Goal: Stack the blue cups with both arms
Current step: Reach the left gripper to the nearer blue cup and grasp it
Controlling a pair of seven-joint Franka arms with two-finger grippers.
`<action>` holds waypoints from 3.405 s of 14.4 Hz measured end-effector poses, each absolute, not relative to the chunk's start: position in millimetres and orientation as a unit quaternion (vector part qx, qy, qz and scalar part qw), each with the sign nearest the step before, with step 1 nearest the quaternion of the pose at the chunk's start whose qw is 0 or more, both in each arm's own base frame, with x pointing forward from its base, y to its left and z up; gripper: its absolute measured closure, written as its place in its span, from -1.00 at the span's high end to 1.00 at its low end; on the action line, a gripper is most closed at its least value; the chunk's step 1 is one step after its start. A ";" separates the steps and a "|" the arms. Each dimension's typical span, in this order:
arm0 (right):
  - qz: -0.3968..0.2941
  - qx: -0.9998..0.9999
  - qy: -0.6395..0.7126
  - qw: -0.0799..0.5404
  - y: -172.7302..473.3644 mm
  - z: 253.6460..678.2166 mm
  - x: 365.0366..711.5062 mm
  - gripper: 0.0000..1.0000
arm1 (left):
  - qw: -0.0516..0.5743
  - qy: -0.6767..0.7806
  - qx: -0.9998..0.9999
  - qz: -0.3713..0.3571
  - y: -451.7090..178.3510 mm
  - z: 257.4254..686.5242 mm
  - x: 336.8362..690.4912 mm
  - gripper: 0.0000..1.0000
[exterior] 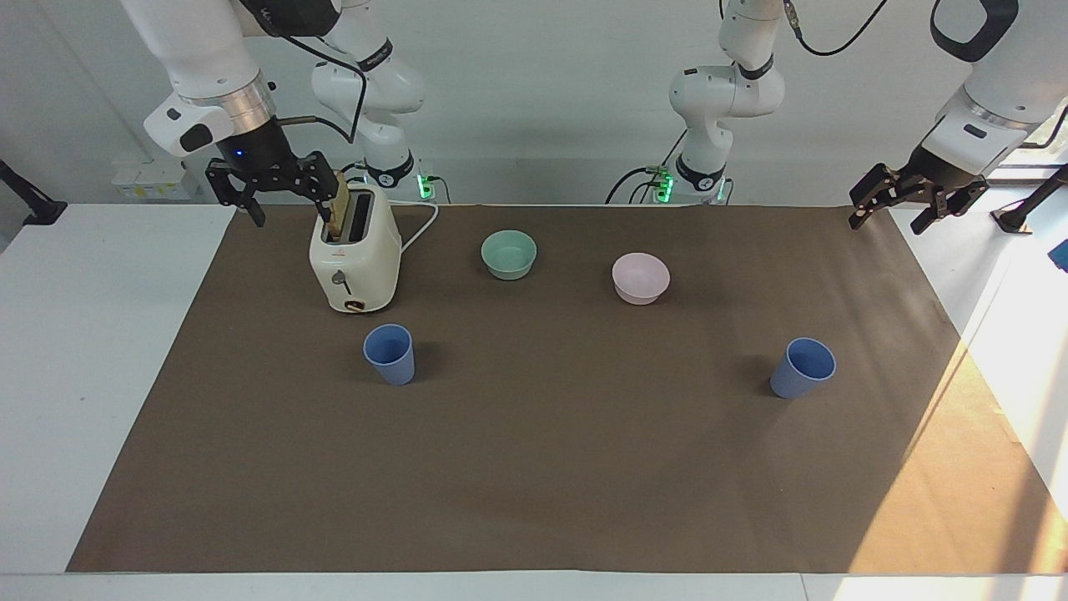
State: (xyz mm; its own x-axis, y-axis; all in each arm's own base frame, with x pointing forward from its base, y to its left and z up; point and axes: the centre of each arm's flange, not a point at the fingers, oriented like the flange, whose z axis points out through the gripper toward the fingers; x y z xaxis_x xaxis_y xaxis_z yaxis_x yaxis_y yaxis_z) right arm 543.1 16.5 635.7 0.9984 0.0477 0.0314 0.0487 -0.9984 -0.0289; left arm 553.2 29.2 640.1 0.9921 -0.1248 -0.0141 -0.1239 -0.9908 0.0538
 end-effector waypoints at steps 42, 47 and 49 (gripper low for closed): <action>-0.015 -0.999 -0.024 0.015 16.5 635.7 543.1 1.00 | 0.006 -0.045 0.999 -0.002 38.2 394.6 624.9 -0.87; -0.015 -0.999 -0.024 0.015 16.5 635.7 543.1 1.00 | 0.023 -0.038 0.998 -0.040 36.5 399.4 613.4 -0.89; -0.015 -0.999 -0.024 0.015 16.5 635.7 543.1 1.00 | 0.041 -0.039 0.997 -0.058 25.5 411.2 609.4 -0.89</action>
